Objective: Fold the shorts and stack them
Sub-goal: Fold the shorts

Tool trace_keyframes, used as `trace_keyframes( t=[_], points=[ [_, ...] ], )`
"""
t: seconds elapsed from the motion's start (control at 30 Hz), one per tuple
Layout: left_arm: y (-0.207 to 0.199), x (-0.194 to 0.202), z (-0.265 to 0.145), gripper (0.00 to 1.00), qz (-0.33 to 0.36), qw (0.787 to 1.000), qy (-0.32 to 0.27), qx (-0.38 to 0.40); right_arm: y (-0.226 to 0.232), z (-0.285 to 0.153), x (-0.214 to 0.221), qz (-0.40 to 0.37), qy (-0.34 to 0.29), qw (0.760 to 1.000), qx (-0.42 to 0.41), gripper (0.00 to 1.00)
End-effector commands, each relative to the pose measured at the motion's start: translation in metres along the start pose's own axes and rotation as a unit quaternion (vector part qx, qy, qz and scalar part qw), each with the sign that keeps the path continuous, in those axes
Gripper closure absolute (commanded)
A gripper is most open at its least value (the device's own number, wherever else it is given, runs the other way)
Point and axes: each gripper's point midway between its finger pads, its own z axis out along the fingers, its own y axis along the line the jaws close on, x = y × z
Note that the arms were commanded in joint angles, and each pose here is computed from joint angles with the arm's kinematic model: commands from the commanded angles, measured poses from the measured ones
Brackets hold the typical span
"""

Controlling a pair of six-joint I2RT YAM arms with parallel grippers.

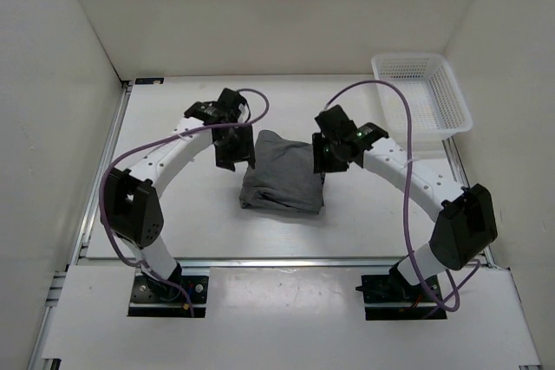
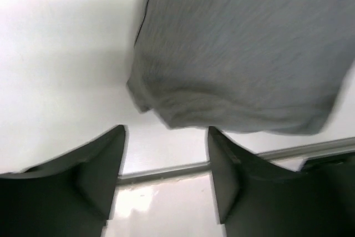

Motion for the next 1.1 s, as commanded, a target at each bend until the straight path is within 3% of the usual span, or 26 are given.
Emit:
trace_keyframes(
  t=[0.0,0.1,0.23,0.53,0.63,0.67,0.73,0.77,0.87,0.9,1.07],
  points=[
    [-0.016,-0.032,-0.023,0.34,0.010,0.998,-0.042,0.041,0.006,-0.004,-0.043,0.021,-0.034,0.999,-0.019,0.58],
    [-0.030,-0.051,-0.007,0.42,0.016,0.998,-0.033,0.047,0.018,0.013,-0.059,0.039,-0.026,0.998,-0.039,0.65],
    [-0.041,-0.065,0.011,0.42,0.021,0.998,-0.015,0.050,0.007,0.045,-0.078,0.065,-0.009,0.997,-0.034,0.33],
    [-0.028,-0.047,0.012,0.41,0.010,0.999,-0.005,0.048,-0.002,0.102,-0.092,0.100,0.045,0.989,-0.100,0.24],
    [-0.026,-0.043,0.013,0.41,0.005,0.999,-0.003,0.047,0.004,0.112,-0.101,0.092,0.036,0.986,-0.131,0.31],
    [-0.026,-0.043,0.013,0.41,0.005,0.999,-0.003,0.047,0.005,0.113,-0.104,0.091,0.029,0.986,-0.134,0.43],
    [-0.026,-0.041,0.012,0.41,0.005,0.999,-0.003,0.047,0.006,0.114,-0.110,0.084,0.018,0.987,-0.138,0.57],
    [-0.026,-0.041,0.012,0.41,0.005,0.999,-0.003,0.047,0.009,0.113,-0.109,0.084,0.021,0.986,-0.145,0.73],
    [-0.026,-0.041,0.012,0.41,0.005,0.999,-0.003,0.047,0.016,0.094,-0.119,0.074,0.000,0.983,-0.165,0.96],
    [-0.026,-0.041,0.012,0.41,0.005,0.999,-0.003,0.047,0.016,0.088,-0.122,0.068,-0.008,0.983,-0.168,1.00],
    [-0.024,-0.042,0.012,0.41,0.005,0.999,-0.005,0.043,0.015,0.040,-0.127,0.069,-0.047,0.982,-0.168,1.00]
  ],
)
